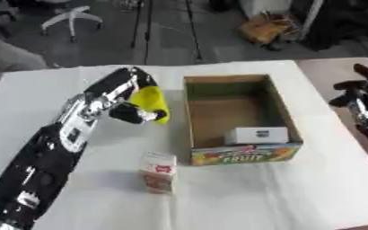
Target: Pick up objects on the table and place them in the box.
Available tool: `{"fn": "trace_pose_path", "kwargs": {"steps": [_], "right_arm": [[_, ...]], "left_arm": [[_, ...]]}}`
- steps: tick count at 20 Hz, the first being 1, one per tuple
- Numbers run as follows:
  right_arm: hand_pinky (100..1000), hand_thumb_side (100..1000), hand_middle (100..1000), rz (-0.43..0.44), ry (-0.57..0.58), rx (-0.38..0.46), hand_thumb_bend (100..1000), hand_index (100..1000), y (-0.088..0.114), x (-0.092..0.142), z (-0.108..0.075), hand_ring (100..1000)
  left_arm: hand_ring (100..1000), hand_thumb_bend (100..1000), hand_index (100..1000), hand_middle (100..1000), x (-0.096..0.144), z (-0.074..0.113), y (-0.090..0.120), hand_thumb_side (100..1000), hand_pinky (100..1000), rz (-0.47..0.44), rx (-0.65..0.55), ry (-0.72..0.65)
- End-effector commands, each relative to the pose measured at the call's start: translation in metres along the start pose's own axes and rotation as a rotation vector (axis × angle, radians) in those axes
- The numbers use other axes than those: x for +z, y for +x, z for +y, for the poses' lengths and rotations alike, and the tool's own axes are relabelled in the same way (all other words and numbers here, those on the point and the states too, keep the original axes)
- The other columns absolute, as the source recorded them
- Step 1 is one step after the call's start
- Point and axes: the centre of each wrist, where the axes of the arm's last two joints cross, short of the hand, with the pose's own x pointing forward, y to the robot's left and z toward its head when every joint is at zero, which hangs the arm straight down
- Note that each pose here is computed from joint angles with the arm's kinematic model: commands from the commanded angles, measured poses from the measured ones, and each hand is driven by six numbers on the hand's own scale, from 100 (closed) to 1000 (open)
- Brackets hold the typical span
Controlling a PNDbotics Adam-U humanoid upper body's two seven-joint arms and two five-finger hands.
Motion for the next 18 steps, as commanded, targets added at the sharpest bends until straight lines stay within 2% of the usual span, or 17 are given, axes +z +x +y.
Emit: {"fn": "trace_pose_path", "kwargs": {"steps": [1, 5, 8, 10, 11, 14, 16, 17, 18], "right_arm": [[724, 505, 716, -0.027, 0.003, 0.016, 131, 1000, 0.007, -0.004, -0.006, 628], [725, 502, 716, -0.029, 0.008, 0.01, 131, 1000, 0.007, -0.005, -0.004, 629], [725, 501, 717, -0.034, 0.014, 0.004, 132, 1000, 0.008, -0.006, -0.002, 629], [725, 501, 717, -0.035, 0.015, 0.003, 132, 1000, 0.008, -0.006, -0.002, 629], [724, 500, 717, -0.037, 0.018, 0.0, 133, 1000, 0.009, -0.007, -0.001, 630], [724, 499, 718, -0.04, 0.024, -0.005, 133, 1000, 0.009, -0.008, 0.001, 630], [724, 500, 717, -0.041, 0.027, -0.007, 132, 1000, 0.01, -0.008, 0.002, 630], [724, 501, 717, -0.041, 0.029, -0.008, 131, 1000, 0.01, -0.008, 0.002, 629], [723, 503, 716, -0.041, 0.031, -0.01, 131, 1000, 0.01, -0.008, 0.003, 629]], "left_arm": [[517, 346, 484, 288, -0.013, 0.022, 0.011, 430, 245, -0.027, 0.036, 0.061], [533, 357, 497, 303, -0.031, 0.024, 0.02, 438, 264, -0.043, 0.126, 0.098], [542, 370, 508, 314, -0.051, 0.017, 0.03, 450, 277, -0.058, 0.209, 0.109], [542, 370, 508, 314, -0.056, 0.014, 0.031, 450, 277, -0.064, 0.238, 0.109], [567, 374, 532, 339, -0.06, 0.012, 0.034, 478, 332, -0.078, 0.25, 0.105], [589, 386, 554, 364, -0.076, -0.004, 0.047, 509, 365, -0.123, 0.288, 0.081], [615, 371, 575, 393, -0.081, -0.016, 0.051, 568, 393, -0.134, 0.288, 0.049], [628, 354, 584, 408, -0.082, -0.021, 0.051, 608, 406, -0.137, 0.284, 0.029], [629, 300, 580, 408, -0.082, -0.027, 0.05, 640, 409, -0.134, 0.282, 0.006]]}}
